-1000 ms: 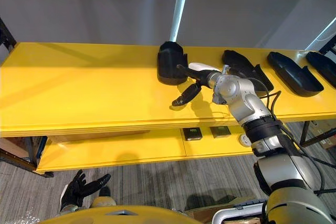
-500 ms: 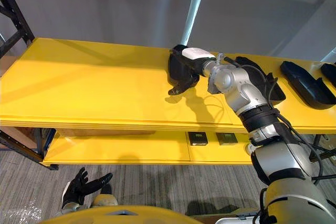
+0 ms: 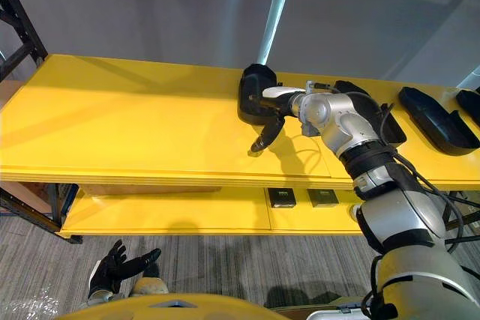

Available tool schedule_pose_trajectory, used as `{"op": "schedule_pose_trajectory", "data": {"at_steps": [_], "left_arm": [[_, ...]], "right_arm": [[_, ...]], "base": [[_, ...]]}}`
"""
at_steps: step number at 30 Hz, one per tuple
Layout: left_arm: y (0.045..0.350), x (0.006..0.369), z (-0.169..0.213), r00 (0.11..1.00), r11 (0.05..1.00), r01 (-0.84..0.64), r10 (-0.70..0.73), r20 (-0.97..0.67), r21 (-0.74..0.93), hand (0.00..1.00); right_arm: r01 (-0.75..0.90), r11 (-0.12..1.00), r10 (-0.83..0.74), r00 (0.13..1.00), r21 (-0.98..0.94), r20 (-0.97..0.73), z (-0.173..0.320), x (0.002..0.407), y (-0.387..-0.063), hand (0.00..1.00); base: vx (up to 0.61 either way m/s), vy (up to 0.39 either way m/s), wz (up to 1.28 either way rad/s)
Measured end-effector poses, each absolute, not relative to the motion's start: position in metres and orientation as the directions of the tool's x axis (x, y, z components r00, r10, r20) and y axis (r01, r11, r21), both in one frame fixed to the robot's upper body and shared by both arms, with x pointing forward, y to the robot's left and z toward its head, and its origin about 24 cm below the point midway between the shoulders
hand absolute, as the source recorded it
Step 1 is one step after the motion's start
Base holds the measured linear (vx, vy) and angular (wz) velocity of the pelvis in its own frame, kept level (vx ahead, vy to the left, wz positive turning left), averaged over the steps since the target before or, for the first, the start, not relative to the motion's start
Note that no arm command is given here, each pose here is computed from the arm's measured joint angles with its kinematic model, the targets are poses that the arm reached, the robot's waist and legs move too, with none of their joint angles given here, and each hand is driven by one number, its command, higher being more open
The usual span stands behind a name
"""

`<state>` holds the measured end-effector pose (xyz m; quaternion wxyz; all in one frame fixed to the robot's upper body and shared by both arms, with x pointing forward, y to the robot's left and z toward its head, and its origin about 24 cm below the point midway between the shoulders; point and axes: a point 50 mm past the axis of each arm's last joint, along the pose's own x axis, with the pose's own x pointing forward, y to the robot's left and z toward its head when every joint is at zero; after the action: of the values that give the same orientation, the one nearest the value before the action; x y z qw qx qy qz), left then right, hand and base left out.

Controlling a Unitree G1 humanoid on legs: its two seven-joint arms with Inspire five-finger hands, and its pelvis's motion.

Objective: Walk over and take three plastic housings, then place them on the shelf

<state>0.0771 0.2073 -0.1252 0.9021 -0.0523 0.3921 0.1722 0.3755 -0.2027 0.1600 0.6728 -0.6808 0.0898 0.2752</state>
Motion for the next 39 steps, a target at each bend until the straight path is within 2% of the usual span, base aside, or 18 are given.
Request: {"op": "schedule_pose_trajectory", "data": {"at_steps": [17,26,39], "left_arm": [[0.213,0.076,-0.126,0.616,0.939,-0.338,0.269,-0.74,0.06,1.0],[0.215,0.076,-0.125,0.615,0.939,-0.338,0.274,-0.74,0.067,1.0],[0.215,0.075,-0.126,0.613,0.939,-0.338,0.275,-0.741,0.068,1.0]], "right_arm": [[-0.624,-0.206,0.272,0.703,-0.754,-0.657,0.154,0.369,-0.194,1.0],[-0.624,-0.297,0.216,0.693,-0.723,-0.688,0.155,0.364,-0.204,1.0],[-0.629,-0.311,0.205,0.688,-0.713,-0.696,0.157,0.363,-0.208,1.0]], "base": [[0.01,0.002,-0.04],[0.0,0.0,0.0],[0.0,0.0,0.0]]}}
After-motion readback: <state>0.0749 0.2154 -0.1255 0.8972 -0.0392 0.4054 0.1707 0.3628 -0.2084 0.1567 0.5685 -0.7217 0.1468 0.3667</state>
